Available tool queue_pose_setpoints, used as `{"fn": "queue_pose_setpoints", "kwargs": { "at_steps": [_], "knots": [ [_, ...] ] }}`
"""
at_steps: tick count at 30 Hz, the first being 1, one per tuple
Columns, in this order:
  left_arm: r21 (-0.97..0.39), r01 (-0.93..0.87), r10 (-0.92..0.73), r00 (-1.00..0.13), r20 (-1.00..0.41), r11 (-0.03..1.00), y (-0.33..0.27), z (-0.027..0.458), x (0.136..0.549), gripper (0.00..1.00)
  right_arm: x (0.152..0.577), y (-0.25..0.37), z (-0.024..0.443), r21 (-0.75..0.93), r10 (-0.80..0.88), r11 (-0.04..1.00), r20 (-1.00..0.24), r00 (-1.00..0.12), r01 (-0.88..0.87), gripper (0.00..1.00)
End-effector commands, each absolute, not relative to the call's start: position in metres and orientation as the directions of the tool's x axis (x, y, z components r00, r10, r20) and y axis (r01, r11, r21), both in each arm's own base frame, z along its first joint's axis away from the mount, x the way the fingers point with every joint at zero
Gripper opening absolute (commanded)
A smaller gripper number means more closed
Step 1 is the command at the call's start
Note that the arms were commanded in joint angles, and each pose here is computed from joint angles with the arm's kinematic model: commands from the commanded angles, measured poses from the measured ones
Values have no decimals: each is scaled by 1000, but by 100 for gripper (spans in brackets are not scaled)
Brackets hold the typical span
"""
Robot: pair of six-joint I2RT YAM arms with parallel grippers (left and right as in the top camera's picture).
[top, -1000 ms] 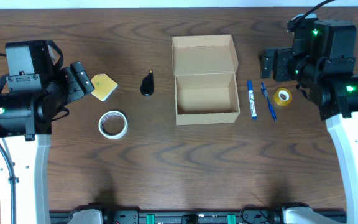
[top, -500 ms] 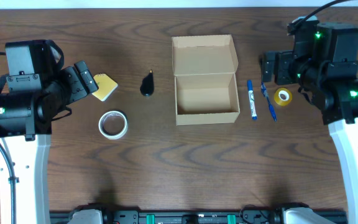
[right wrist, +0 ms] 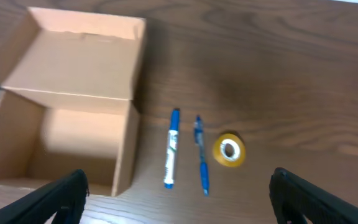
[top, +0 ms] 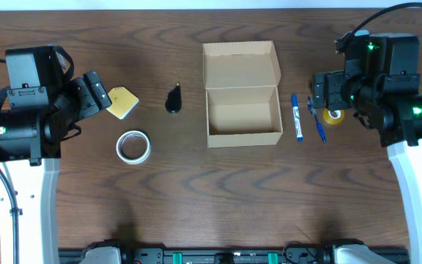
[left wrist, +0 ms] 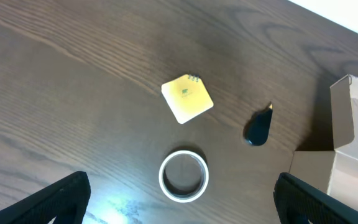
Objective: Pack container
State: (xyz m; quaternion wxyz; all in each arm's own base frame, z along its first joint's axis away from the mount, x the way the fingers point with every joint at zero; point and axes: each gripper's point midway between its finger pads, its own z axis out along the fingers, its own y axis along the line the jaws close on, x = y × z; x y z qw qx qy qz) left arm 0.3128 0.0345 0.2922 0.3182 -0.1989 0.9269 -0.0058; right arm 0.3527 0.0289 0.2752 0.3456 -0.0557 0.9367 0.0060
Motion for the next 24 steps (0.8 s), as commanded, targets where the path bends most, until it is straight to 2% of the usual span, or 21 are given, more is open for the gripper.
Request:
{"fn": "queue_pose_setpoints", "kwargs": {
  "at_steps": [1,7,16,24],
  "knots": [
    [-114,-364,-360,-732,-579,924,38,289,322,95,356,13,277,-97,-112,993,-644,-757,-64,98],
    [-90,-372,-363,-775,-518,924,39,263,337,95,361,-8,262,-98,-67,995,-606,-793,-9,99],
    [-104,-345,-339,-745,-575,933,38,279,347,95,372,-55,225,-84,46,991,-523,-851,106,99],
    [-112,-343,-339,-728,-596,933,39,283,354,95,409,-38,248,-64,-41,998,-656,-753,1,99]
  ]
}}
